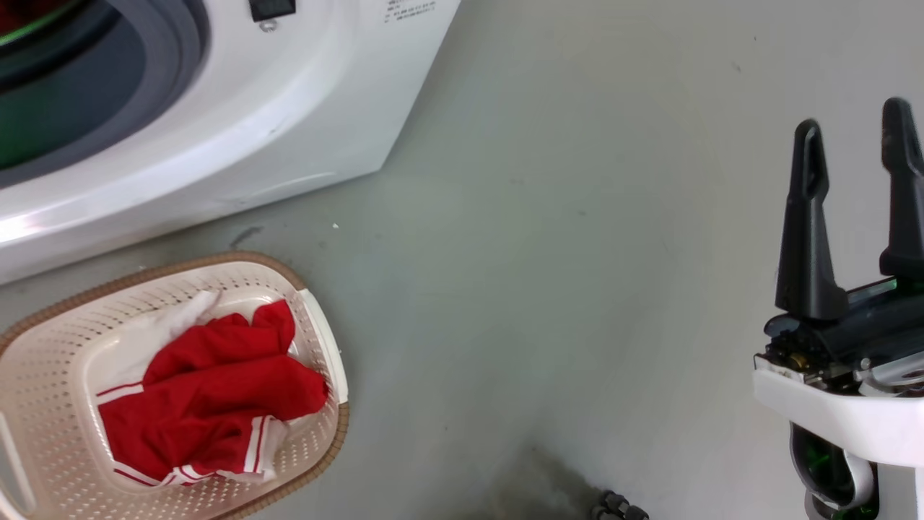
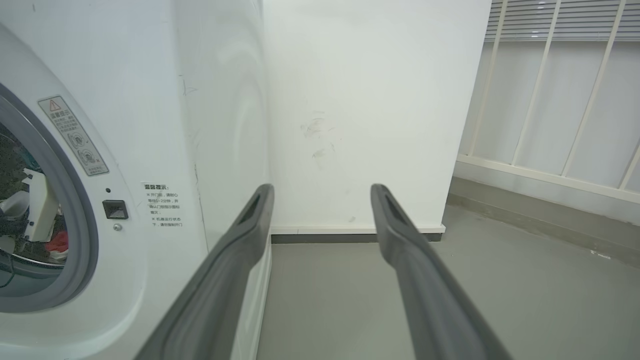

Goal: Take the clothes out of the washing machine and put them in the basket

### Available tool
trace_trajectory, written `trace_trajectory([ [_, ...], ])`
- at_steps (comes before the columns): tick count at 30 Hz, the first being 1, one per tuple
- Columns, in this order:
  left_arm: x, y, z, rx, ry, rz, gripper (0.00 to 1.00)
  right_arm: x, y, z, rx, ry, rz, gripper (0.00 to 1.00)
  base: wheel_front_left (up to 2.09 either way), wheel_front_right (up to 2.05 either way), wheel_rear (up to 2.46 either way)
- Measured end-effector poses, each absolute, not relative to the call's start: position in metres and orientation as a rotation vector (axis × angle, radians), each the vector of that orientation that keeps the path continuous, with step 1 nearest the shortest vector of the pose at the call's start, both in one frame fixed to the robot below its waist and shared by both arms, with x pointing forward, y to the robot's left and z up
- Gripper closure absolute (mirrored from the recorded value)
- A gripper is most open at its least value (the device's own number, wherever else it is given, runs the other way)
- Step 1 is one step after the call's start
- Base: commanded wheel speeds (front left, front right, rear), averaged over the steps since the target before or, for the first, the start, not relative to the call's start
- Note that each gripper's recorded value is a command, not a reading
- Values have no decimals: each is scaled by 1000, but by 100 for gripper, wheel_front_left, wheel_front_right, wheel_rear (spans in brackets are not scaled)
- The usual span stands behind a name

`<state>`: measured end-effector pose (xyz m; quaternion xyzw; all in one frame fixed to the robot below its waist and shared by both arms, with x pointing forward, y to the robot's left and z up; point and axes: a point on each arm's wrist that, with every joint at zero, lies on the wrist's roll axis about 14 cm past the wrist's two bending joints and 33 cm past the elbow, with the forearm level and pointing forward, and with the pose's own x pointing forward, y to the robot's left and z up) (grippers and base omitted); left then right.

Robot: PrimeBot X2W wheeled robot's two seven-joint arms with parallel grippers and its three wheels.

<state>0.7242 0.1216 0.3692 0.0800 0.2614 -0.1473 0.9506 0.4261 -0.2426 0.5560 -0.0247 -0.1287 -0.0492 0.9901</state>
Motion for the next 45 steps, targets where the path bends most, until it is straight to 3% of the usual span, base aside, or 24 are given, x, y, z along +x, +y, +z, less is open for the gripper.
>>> trace_trajectory([
  [13, 666, 127, 404, 124, 347, -314, 100, 404, -226, 582, -44, -320, -62, 0, 0, 0, 0],
  [27, 581, 123, 448, 45, 208, -299, 100, 356, -210, 577, -43, -283, -38, 0, 0, 0, 0],
  [45, 452, 137, 458, 4, 188, -271, 100, 311, -190, 571, -40, -277, 11, 0, 0, 0, 0],
])
